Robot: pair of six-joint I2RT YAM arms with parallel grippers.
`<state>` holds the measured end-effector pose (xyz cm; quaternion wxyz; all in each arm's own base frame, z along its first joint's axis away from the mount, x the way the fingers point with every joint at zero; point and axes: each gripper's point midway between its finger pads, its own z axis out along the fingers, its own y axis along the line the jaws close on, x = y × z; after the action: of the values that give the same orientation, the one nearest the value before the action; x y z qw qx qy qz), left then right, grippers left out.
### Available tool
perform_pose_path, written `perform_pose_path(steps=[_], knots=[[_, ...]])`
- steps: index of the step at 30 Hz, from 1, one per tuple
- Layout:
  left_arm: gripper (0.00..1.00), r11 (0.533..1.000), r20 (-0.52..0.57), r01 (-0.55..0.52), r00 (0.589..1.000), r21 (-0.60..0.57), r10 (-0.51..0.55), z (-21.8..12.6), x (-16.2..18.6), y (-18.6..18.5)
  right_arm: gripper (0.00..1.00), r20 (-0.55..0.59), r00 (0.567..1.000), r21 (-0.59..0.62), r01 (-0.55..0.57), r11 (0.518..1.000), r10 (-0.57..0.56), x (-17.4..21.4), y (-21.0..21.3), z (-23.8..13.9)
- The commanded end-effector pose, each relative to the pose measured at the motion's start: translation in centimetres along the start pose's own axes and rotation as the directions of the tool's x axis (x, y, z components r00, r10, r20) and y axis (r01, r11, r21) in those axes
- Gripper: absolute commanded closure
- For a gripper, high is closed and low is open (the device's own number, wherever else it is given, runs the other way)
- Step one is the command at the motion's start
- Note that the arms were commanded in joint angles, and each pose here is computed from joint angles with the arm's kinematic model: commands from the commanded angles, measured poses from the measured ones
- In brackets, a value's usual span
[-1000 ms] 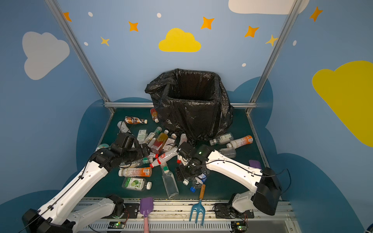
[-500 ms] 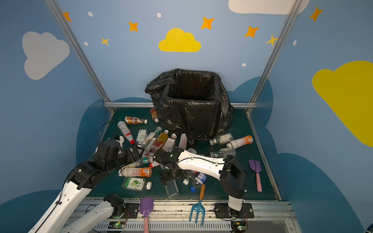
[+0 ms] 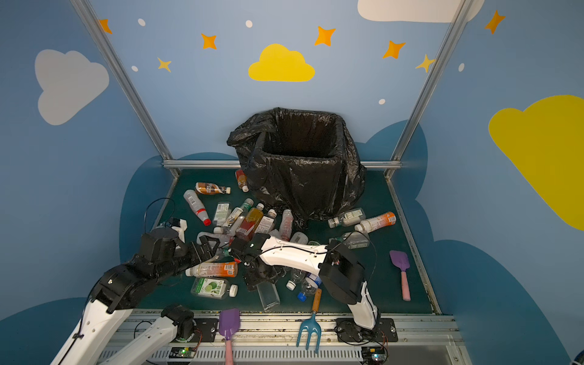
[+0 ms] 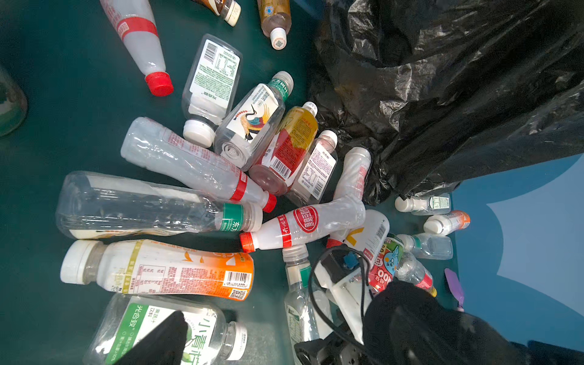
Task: Throw the plastic bottles in the bin
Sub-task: 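Grasp the clear green-label bottle with the right gripper, then lift the green-label bottle with the right gripper while the left gripper hovers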
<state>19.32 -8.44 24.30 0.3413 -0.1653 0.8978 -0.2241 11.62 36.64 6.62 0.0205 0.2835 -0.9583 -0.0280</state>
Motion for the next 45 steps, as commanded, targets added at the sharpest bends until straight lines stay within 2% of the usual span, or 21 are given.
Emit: perform_pose_path(steps=[1, 9, 15, 17, 20, 24, 27, 29, 31, 32, 34, 35, 37, 39, 40, 41, 42, 43, 44, 45], knots=[[0.00, 0.999, -0.003, -0.025, 1.000, -0.022, 0.025, -0.6, 0.2, 0.6, 0.10, -0.017, 1.000, 0.041, -0.017, 0.999, 0.018, 0.0, 0.0, 0.4], [0.00, 0.998, 0.014, -0.041, 0.999, -0.039, 0.042, -1.4, 0.1, 1.1, 0.14, -0.045, 0.998, 0.106, -0.040, 0.994, 0.045, 0.1, -0.9, 1.6], [0.00, 0.998, 0.004, -0.042, 0.999, -0.051, 0.043, -1.0, 0.4, 1.5, 0.34, -0.031, 0.998, 0.111, -0.048, 0.993, 0.052, 0.3, -1.4, 1.5], [0.00, 0.998, 0.005, -0.039, 0.999, -0.051, 0.039, -0.9, 0.4, 1.5, 0.37, -0.013, 0.999, 0.103, -0.045, 0.994, 0.047, 0.3, -1.4, 0.8], [0.00, 0.998, 0.010, -0.036, 0.999, -0.052, 0.037, -0.9, 0.4, 1.6, 0.39, 0.022, 0.999, 0.089, -0.034, 0.995, 0.032, 0.4, -1.3, -1.3], [0.00, 0.997, 0.006, -0.038, 0.999, -0.062, 0.038, -0.7, 0.4, 1.8, 0.41, 0.112, 0.994, 0.059, -0.004, 0.998, -0.003, 0.4, -0.8, -5.8], [0.00, 0.997, 0.008, -0.038, 0.999, -0.064, 0.038, -0.5, 0.2, 1.6, 0.41, 0.229, 0.973, 0.039, 0.009, 0.999, -0.017, -0.5, -1.0, -10.6], [0.00, 0.997, 0.014, -0.044, 0.999, -0.064, 0.044, -0.3, -0.1, 1.3, 0.41, 0.347, 0.938, 0.041, 0.002, 0.999, -0.016, -2.0, -1.7, -14.8], [0.00, 0.996, 0.016, -0.055, 0.998, -0.063, 0.056, 0.0, -0.6, 0.9, 0.41, 0.481, 0.876, 0.064, 0.010, 0.998, -0.040, -4.0, -2.7, -19.3], [0.00, 0.996, 0.017, -0.063, 0.998, -0.067, 0.064, 0.3, -1.0, 0.6, 0.41, 0.557, 0.828, 0.076, 0.020, 0.997, -0.059, -5.2, -3.0, -22.0], [0.00, 0.994, 0.015, -0.079, 0.997, -0.072, 0.080, 0.6, -1.6, 0.0, 0.41, 0.692, 0.716, 0.092, 0.041, 0.995, -0.094, -7.7, -3.7, -27.3], [0.00, 0.994, 0.018, -0.086, 0.996, -0.072, 0.087, 0.7, -2.1, -0.3, 0.41, 0.756, 0.646, 0.099, 0.047, 0.994, -0.106, -9.1, -4.1, -30.1], [0.00, 0.993, 0.022, -0.096, 0.995, -0.072, 0.098, 0.9, -2.8, -1.0, 0.40, 0.866, 0.485, 0.126, 0.029, 0.992, -0.124, -11.9, -5.4, -35.7], [0.00, 0.992, 0.028, -0.106, 0.994, -0.069, 0.108, 1.1, -3.6, -1.6, 0.40, 0.952, 0.272, 0.152, -0.027, 0.988, -0.140, -15.0, -7.3, -41.6], [0.00, 0.991, 0.028, -0.110, 0.993, -0.072, 0.112, 1.2, -3.8, -1.8, 0.40, 0.971, 0.198, 0.146, -0.057, 0.988, -0.133, -16.1, -8.3, -43.4], [0.00, 0.991, 0.029, -0.113, 0.993, -0.070, 0.115, 1.3, -4.1, -2.1, 0.40, 0.990, 0.089, 0.119, -0.089, 0.989, -0.112, -17.9, -9.9, -46.0], [0.00, 0.991, 0.029, -0.115, 0.993, -0.071, 0.117, 1.4, -4.3, -2.3, 0.40, 0.996, 0.009, 0.085, -0.126, 0.988, -0.084, -19.4, -11.7, -47.8], [0.00, 0.991, 0.030, -0.115, 0.993, -0.072, 0.117, 1.4, -4.5, -2.4, 0.35, 0.997, -0.034, 0.058, -0.159, 0.986, -0.064, -21.0, -13.6, -48.7], [0.00, 0.990, 0.030, -0.116, 0.993, -0.075, 0.118, 1.5, -4.7, -2.4, 0.27, 0.997, -0.065, 0.034, -0.199, 0.979, -0.047, -22.6, -15.8, -49.4], [0.00, 0.990, 0.030, -0.115, 0.993, -0.080, 0.118, 1.5, -4.8, -2.4, 0.20, 0.996, -0.081, 0.020, -0.250, 0.968, -0.041, -23.9, -18.1, -49.7]])
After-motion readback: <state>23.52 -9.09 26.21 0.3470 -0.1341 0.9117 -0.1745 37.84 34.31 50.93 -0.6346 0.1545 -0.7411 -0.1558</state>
